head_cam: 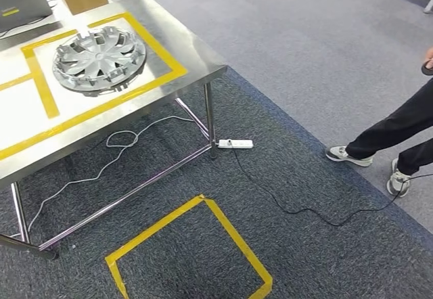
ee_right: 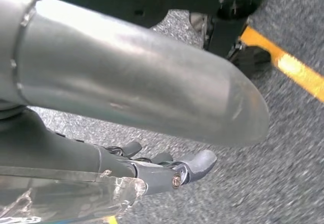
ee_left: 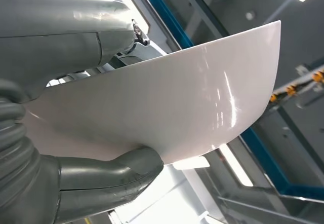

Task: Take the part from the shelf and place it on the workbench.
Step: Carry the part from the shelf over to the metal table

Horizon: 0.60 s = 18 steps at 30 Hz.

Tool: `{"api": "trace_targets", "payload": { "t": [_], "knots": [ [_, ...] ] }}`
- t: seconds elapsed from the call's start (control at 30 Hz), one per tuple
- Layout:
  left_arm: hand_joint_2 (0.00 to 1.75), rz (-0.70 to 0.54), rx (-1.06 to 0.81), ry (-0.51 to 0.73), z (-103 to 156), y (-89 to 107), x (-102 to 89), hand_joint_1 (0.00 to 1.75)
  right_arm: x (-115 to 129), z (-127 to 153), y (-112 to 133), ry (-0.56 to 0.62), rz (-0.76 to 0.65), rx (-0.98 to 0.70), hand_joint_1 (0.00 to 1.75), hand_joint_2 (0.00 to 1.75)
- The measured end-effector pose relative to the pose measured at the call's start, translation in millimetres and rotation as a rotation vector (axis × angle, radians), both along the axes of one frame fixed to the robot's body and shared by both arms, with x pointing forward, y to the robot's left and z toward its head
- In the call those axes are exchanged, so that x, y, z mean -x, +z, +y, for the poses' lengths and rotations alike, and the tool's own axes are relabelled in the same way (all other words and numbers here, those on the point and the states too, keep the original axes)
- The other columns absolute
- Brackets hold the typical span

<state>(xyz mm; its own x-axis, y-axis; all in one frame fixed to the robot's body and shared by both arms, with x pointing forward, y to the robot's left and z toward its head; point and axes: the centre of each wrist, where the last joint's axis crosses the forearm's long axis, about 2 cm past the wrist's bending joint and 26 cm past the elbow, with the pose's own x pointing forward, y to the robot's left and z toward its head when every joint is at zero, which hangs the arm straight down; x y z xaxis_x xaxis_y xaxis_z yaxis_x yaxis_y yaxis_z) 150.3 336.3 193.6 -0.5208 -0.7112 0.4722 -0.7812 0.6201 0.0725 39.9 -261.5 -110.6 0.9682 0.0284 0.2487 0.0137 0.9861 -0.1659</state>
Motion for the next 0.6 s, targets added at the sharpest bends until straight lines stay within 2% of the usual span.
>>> {"api": "trace_targets", "payload": {
  "t": [0.17, 0.37, 0.6],
  "knots": [
    [1.75, 0.014, -0.018, 0.002, 2.8, -1.8, 2.2, 1.75, -3.4, 6.2, 0.7, -0.016, 0.011, -0.021, 0.00, 0.00],
    [1.75, -0.006, -0.016, -0.016, 4.1, 2.3, -4.6, 1.75, -4.1, 14.6, 1.4, -0.012, -0.024, -0.044, 0.00, 0.00],
    [1.75, -0.014, 0.021, -0.113, 0.0, 5.1, -16.3, 1.75, -9.3, 14.3, 2.0, -0.009, -0.073, -0.045, 0.00, 0.00]
  ]
}}
